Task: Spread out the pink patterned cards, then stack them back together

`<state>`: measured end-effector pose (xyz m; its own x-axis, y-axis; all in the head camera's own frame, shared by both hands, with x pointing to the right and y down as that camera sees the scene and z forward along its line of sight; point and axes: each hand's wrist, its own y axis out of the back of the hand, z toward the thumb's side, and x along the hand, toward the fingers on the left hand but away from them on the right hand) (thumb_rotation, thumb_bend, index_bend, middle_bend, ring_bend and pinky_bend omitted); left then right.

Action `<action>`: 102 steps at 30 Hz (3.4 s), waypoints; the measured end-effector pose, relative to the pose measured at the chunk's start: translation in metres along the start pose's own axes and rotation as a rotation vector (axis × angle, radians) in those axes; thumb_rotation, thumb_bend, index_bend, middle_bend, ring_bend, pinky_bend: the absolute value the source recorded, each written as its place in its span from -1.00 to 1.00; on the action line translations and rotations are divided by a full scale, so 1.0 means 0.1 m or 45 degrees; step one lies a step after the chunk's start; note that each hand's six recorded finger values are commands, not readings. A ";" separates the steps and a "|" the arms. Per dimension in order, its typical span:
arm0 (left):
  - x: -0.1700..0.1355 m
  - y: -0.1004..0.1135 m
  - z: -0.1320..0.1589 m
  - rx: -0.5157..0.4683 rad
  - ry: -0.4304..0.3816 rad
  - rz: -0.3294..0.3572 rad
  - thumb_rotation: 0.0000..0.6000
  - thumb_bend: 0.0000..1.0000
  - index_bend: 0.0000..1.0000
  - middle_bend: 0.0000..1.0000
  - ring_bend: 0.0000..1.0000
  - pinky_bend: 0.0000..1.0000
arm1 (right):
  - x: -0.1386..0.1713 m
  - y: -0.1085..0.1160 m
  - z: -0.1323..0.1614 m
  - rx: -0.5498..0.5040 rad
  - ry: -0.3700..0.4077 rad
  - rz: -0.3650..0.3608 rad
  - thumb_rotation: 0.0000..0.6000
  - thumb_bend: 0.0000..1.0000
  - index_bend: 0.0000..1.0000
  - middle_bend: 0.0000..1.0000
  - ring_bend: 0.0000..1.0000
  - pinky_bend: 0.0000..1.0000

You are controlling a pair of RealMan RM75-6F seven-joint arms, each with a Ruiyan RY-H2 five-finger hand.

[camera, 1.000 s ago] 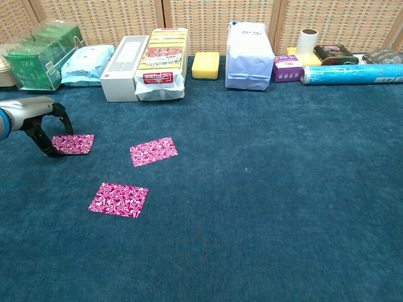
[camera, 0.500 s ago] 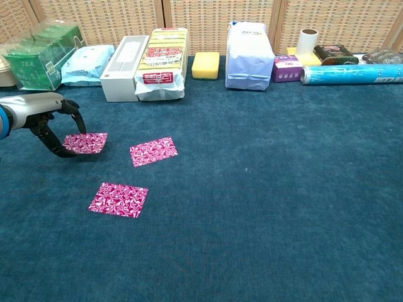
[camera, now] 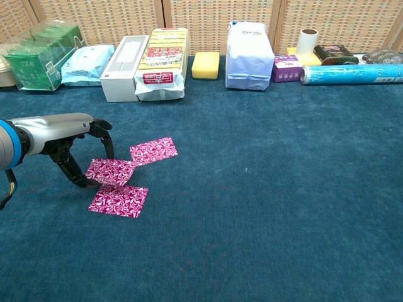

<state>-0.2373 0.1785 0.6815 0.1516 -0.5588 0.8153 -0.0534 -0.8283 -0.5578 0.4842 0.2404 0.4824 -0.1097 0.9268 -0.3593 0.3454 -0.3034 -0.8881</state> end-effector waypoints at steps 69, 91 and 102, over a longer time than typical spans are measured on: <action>-0.14 -0.29 0.33 0.182 0.032 -0.045 1.00 -0.69 -0.28 -1.00 -1.00 -0.75 | 0.01 0.02 0.00 -0.018 0.007 0.001 1.00 -0.99 -0.85 -1.00 -1.00 -1.00; -0.01 -0.02 0.29 0.066 0.016 0.089 1.00 -0.68 -0.39 -1.00 -1.00 -0.75 | 0.01 0.03 0.01 -0.015 0.012 0.004 1.00 -0.98 -0.85 -1.00 -1.00 -1.00; 0.39 0.27 0.39 -0.088 0.225 0.138 1.00 -0.68 -0.39 -1.00 -1.00 -0.75 | 0.01 0.02 -0.01 -0.017 0.010 0.004 1.00 -0.99 -0.85 -1.00 -1.00 -1.00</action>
<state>-0.1941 0.1354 0.6922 -0.0340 -0.6383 0.7691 -0.1283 -0.7604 -0.6367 0.4854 0.2410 0.4805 -0.1014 0.9275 -0.3597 0.3580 -0.3033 -0.8831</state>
